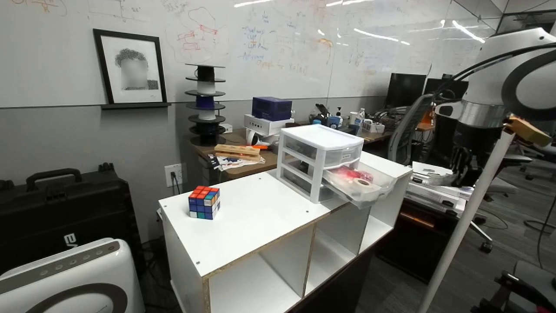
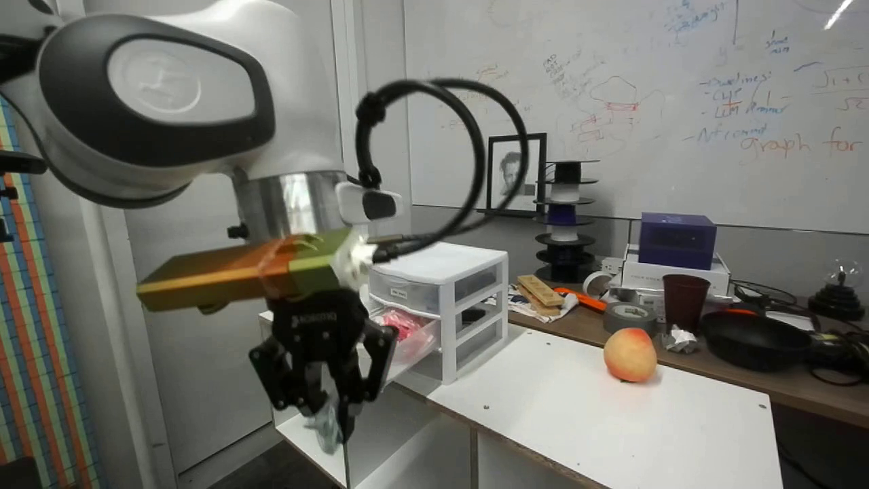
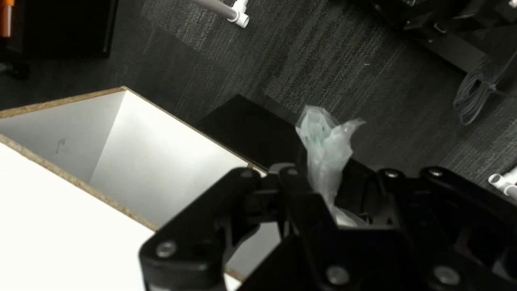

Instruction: Put the tape and the plastic into the drawer then close the drawer.

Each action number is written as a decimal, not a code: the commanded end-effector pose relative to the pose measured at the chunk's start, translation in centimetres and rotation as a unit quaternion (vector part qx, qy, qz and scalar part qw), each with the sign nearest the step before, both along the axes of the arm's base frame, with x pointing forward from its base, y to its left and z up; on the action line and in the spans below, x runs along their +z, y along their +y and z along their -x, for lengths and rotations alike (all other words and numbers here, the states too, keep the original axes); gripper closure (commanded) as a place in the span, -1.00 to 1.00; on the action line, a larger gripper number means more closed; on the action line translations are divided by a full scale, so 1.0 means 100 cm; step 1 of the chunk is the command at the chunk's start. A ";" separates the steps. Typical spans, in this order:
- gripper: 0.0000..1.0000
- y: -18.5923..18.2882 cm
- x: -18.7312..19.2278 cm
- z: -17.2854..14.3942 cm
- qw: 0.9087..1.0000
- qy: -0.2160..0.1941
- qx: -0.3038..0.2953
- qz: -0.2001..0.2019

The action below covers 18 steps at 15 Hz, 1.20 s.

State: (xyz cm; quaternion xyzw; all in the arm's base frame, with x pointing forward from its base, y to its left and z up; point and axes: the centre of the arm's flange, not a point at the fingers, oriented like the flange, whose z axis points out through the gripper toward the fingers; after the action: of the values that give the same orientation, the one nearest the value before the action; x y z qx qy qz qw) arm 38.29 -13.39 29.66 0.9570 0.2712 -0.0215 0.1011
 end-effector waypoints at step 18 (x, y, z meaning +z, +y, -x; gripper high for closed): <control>0.86 0.086 0.004 -0.156 0.998 -0.067 -0.011 -0.008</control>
State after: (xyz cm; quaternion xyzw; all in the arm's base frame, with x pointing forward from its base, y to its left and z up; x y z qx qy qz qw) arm 50.83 -4.46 31.47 0.9578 0.2583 0.0277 0.1235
